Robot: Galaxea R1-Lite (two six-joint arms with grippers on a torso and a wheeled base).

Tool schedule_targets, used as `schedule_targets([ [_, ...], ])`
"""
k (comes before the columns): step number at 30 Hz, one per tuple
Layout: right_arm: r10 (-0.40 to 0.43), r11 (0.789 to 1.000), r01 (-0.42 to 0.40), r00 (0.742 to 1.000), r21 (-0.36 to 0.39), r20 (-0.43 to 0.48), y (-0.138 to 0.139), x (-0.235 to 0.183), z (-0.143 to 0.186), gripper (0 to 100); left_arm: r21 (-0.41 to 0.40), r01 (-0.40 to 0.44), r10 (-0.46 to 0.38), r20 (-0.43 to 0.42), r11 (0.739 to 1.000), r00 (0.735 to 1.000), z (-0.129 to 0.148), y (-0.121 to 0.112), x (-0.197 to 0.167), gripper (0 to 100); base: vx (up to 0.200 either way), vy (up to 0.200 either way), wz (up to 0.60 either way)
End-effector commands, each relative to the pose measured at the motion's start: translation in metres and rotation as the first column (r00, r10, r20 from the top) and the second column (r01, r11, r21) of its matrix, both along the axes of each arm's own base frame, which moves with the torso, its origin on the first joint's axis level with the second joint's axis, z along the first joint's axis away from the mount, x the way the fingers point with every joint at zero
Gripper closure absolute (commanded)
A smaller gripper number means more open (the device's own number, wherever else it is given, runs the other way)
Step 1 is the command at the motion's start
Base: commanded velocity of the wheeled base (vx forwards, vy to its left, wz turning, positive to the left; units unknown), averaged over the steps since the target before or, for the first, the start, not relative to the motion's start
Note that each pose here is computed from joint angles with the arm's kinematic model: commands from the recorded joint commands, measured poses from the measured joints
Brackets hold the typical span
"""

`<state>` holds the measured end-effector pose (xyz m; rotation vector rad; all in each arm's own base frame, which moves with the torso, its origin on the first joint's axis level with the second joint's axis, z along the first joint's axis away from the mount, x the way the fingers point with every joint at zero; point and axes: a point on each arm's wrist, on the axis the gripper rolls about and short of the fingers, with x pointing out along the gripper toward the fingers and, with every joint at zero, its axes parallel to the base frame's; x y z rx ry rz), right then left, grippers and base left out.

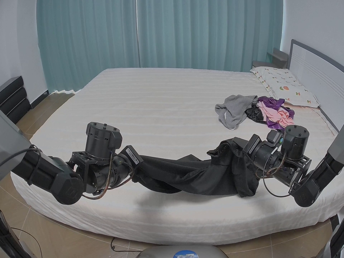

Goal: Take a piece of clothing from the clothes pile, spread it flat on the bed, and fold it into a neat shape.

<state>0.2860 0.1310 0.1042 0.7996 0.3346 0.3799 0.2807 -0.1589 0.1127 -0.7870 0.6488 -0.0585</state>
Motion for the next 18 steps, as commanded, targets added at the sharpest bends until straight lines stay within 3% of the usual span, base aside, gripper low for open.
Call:
schedule_targets([
  [1, 0.001, 1.000, -0.001, 1.000, 0.001, 0.001, 0.000, -0.001, 0.000, 100, 0.000, -0.005, 0.005, 0.002, 1.000, 1.000, 0.000, 0.001, 0.001, 100, 0.000, 0.200, 0.00],
  [6, 0.001, 1.000, -0.001, 1.000, -0.001, -0.002, 0.000, -0.001, 0.000, 100, -0.002, -0.007, 0.007, 0.003, 1.000, 1.000, 0.000, 0.002, 0.001, 100, 0.000, 0.200, 0.00],
  [18, -0.006, 1.000, 0.006, 1.000, 0.007, 0.008, -0.008, -0.014, 0.008, 100, -0.013, -0.016, 0.016, 0.015, 1.000, 1.000, 0.007, 0.008, -0.005, 100, 0.000, 0.000, 0.00],
])
